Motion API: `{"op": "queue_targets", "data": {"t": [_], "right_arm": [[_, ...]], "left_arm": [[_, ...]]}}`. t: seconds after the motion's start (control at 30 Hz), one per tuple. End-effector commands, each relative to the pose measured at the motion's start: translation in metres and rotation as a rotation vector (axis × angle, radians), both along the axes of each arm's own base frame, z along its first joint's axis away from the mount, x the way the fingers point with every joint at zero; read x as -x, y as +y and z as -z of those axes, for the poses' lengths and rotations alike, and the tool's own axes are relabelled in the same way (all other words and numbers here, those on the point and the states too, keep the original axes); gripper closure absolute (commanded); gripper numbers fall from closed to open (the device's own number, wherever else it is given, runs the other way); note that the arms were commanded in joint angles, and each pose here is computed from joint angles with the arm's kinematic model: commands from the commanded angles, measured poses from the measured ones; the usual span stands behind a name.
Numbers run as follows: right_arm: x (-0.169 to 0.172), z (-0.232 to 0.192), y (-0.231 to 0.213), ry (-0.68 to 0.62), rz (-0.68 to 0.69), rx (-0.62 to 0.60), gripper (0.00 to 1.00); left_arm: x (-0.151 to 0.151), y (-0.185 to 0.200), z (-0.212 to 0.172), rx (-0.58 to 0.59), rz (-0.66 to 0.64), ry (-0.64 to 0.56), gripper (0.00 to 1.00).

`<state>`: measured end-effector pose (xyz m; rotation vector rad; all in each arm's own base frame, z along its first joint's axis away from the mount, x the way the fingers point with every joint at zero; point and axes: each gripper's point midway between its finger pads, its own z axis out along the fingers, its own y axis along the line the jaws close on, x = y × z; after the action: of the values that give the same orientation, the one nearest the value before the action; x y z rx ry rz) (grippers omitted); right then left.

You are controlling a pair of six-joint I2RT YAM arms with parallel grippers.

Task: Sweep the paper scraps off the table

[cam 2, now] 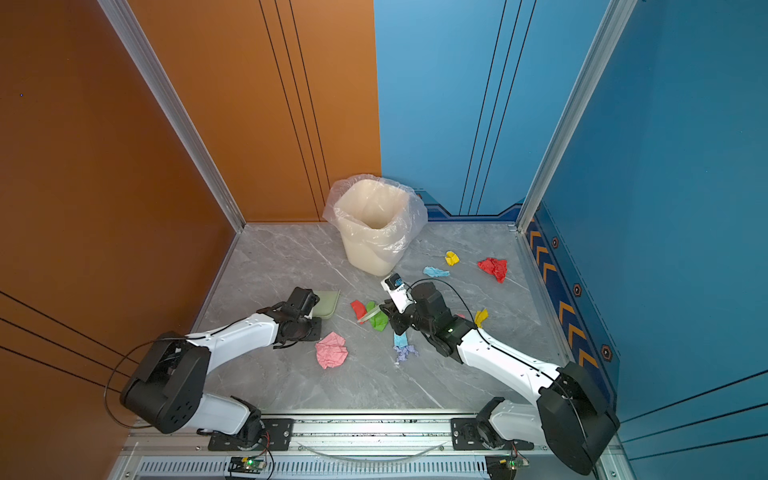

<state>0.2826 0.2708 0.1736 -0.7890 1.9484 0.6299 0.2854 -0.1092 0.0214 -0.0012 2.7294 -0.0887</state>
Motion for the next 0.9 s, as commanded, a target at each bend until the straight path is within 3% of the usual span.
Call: {"op": "queue_targets", "data": {"t": [0.0,0.27,0.57,0.87], "right_arm": [[-0.003,-0.001,0.000,-0.008,0.011,-0.019,1.00],[-0.004,0.001,0.001,-0.003,0.006,-0.019,1.00],[-0.006,0.002,0.002,0.001,0.006,-0.024,1.00],[-0.007,0.002,0.003,0.004,0.005,-0.026,1.00]], "left_arm": [[0.006,0.000,0.009,-0.022,0.010,0.042,0.76],[0.004,-0.002,0.011,-0.022,0.009,0.049,0.77],[-0.001,-0.002,0.011,-0.045,-0.003,0.036,0.67],[-0.004,-0.005,0.015,-0.043,-0.011,0.034,0.74]]}}
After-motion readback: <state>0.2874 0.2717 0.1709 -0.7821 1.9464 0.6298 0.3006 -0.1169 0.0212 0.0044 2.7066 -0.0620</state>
